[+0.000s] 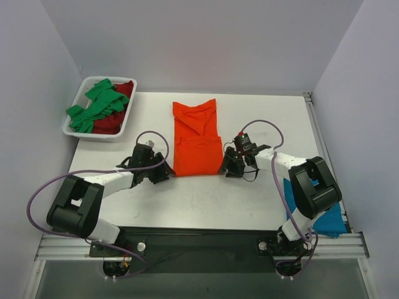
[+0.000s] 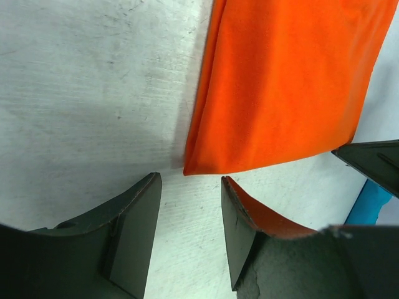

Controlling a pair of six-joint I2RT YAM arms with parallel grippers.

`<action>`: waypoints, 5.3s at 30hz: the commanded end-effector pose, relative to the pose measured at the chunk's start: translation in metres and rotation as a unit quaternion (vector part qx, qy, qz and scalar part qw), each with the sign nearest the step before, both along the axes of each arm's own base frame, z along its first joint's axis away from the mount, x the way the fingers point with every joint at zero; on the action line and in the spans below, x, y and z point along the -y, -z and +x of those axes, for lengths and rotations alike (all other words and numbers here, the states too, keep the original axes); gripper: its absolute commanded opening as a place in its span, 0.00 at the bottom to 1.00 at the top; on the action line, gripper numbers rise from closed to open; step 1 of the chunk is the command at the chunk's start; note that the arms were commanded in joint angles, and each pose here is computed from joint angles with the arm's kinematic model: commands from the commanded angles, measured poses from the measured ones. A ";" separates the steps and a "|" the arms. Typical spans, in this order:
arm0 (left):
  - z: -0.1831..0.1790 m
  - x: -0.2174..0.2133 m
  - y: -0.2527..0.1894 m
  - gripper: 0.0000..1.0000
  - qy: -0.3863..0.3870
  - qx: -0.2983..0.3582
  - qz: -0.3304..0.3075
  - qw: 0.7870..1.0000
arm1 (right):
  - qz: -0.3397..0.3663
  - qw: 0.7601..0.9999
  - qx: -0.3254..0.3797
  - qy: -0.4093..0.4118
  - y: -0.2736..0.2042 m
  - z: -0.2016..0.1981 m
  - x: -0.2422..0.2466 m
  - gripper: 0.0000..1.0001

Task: Fold and stack the t-shirts
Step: Grab one side of the 2/3 rectangular tshirt with both arms

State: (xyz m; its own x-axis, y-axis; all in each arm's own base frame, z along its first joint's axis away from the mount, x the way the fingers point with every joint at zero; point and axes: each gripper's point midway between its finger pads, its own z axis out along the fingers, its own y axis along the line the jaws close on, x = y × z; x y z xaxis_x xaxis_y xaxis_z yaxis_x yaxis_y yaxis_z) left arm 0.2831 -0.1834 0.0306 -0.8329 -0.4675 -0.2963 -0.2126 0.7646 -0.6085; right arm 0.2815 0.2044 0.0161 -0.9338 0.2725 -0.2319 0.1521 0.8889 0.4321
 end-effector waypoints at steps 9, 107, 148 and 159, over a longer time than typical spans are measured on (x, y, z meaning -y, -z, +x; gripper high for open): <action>0.009 0.017 0.015 0.41 0.016 0.011 0.007 1.000 | -0.014 0.999 0.025 0.033 0.004 0.011 0.004 0.29; 0.278 0.065 -0.049 0.12 0.080 0.130 0.095 0.984 | -0.082 0.983 0.153 -0.058 -0.045 0.183 -0.016 0.40; 0.190 0.052 -0.152 0.66 0.050 0.164 0.000 0.985 | -0.070 0.985 0.155 0.016 -0.034 0.287 0.012 0.09; 0.057 0.011 -0.103 0.69 -0.006 0.098 0.039 0.994 | -0.042 0.988 0.148 0.012 -0.107 0.235 0.023 0.62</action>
State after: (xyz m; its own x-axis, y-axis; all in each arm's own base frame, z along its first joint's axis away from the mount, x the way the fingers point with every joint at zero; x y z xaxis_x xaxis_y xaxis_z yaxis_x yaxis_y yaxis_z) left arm 0.3516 -0.2011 0.1139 -0.8066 -0.4054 -0.4301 -0.1022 0.8124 -0.5740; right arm 0.5524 0.1851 0.0493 -0.8276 0.2461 -0.5044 0.0639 0.9342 0.3510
